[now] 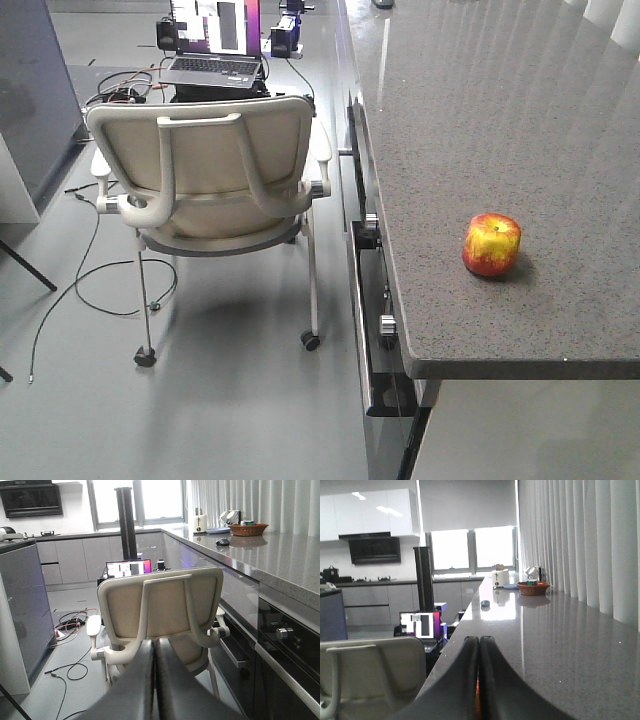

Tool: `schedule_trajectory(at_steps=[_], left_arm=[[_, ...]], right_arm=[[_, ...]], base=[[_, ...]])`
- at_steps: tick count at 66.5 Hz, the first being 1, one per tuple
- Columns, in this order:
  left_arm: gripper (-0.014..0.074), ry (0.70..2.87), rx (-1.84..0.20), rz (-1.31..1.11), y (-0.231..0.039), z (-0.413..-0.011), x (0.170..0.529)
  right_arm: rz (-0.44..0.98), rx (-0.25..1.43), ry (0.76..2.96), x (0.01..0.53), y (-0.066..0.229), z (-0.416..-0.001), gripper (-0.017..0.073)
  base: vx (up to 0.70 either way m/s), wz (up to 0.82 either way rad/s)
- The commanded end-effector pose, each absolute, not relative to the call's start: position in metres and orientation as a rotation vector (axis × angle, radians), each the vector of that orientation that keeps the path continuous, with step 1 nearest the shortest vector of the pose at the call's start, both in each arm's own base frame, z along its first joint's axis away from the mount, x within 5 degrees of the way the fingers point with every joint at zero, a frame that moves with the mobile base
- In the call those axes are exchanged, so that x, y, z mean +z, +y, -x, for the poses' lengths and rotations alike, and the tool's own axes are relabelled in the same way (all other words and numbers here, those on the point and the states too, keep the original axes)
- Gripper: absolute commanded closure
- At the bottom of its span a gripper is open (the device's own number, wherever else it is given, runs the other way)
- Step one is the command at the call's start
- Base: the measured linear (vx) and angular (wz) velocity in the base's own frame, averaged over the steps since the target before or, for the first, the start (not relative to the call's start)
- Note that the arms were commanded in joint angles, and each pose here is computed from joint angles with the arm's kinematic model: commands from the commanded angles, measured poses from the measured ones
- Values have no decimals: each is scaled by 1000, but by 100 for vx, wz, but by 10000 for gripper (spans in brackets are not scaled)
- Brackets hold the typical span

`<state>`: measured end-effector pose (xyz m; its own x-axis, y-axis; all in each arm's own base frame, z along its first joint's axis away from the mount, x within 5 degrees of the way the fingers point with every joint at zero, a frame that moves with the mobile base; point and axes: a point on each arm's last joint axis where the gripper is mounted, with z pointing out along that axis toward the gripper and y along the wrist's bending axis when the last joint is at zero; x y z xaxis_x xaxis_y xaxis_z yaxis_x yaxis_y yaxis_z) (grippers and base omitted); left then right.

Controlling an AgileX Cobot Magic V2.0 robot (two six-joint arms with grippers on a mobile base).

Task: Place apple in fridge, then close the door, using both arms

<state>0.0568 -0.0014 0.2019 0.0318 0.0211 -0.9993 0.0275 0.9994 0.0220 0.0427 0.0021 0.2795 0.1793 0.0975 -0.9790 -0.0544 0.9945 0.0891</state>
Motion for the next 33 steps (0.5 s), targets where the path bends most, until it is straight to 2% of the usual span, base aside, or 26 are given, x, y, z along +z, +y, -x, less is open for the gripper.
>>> schedule_trajectory(at_steps=[1,12,18,25,33], left_arm=[[600,1482,-22,-29,-2,-57,200],[600,1482,-22,-29,-2,-57,200],[600,1482,-22,-29,-2,-57,200],[600,1482,-22,-29,-2,-57,200],[600,1482,-22,-29,-2,-57,200]], right_arm=[[23,49,1456,308,3,-45,563],[87,32,1758,331,6,-62,552],[101,44,1933,334,7,-77,513],[111,53,2086,333,8,-99,406],[112,57,2173,332,9,-124,196]], base=[[0,0],[0,0],[0,0],[0,0],[0,0]])
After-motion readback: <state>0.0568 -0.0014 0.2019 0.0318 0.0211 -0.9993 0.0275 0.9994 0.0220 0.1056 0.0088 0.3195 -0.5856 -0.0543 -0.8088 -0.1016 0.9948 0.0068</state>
